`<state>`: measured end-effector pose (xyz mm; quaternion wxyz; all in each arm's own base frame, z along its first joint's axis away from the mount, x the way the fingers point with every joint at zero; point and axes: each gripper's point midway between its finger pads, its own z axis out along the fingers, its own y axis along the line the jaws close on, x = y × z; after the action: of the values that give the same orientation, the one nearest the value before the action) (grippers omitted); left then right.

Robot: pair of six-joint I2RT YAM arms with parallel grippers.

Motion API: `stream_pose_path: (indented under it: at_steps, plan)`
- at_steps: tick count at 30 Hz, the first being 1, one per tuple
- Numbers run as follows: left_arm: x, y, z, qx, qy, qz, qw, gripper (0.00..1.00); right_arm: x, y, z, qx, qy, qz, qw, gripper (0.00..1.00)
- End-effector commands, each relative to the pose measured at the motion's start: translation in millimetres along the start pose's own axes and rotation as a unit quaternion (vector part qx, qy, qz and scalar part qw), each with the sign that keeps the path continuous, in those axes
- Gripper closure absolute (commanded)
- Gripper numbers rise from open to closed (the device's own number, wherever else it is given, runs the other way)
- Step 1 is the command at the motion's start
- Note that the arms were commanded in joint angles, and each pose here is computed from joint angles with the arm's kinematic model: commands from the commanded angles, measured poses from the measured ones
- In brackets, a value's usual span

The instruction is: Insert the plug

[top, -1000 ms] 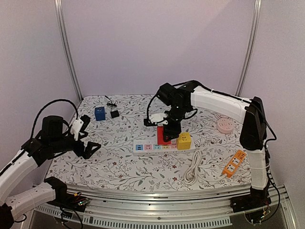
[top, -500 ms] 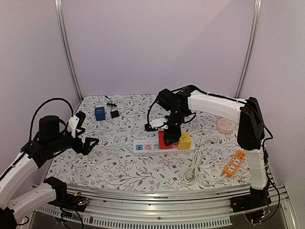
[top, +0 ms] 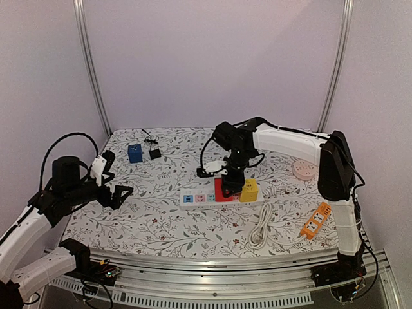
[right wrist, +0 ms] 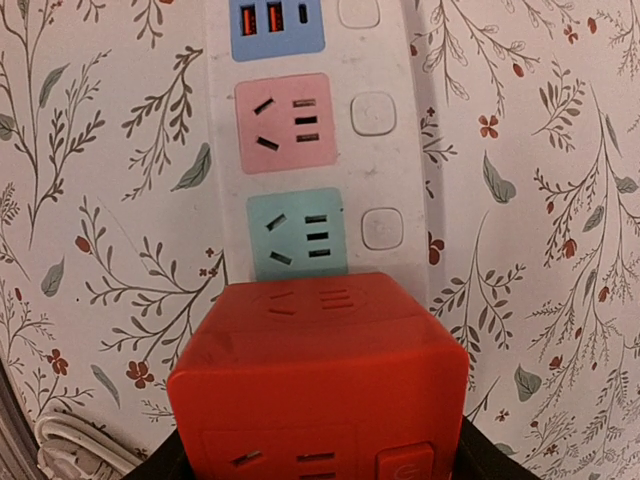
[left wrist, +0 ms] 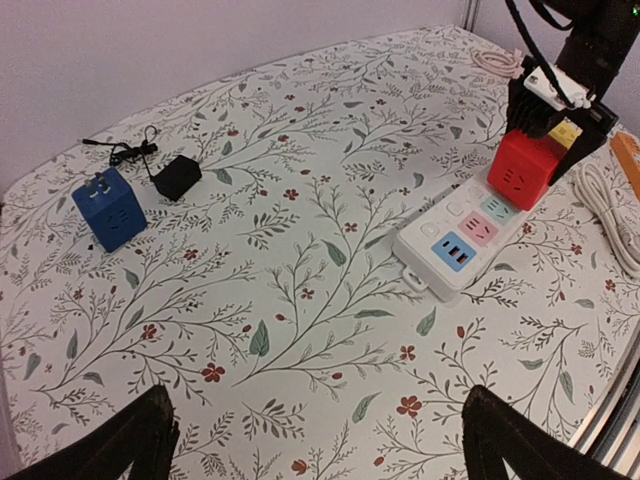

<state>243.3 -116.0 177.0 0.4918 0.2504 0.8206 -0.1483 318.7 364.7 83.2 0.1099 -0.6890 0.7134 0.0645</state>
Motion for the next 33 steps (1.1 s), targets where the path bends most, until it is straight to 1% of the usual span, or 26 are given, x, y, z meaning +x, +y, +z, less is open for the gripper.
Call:
stream_pose_path:
  at_steps: [1, 5, 9, 15, 24, 29, 33]
  plan:
    - [0, 2, 0, -0.001, -0.010, 0.002, 1.000, 0.00, 7, 1, 9, -0.010, 0.003, 0.005, 1.000, 1.00]
    - [-1, 2, 0, -0.001, -0.011, 0.002, 1.000, 0.00, 10, 6, 17, -0.024, 0.006, 0.006, 1.000, 1.00]
    - [-1, 2, -1, -0.001, -0.012, 0.003, 1.000, 0.00, 17, 7, 35, -0.029, 0.018, 0.014, 0.999, 1.00]
    - [0, 2, -1, -0.002, -0.012, 0.004, 1.000, 0.00, 45, 11, 64, -0.032, 0.076, 0.017, 0.996, 1.00]
    - [-1, 1, -1, 0.000, -0.013, 0.006, 1.000, 0.01, 58, 16, 75, -0.026, 0.107, 0.022, 0.994, 1.00]
    - [0, 1, -1, 0.001, -0.012, 0.007, 1.000, 0.01, 69, 9, 86, 0.000, 0.148, 0.018, 0.989, 1.00]
    - [0, 1, -1, 0.001, -0.012, 0.007, 1.000, 0.01, 77, 14, 95, -0.006, 0.164, 0.023, 0.986, 1.00]
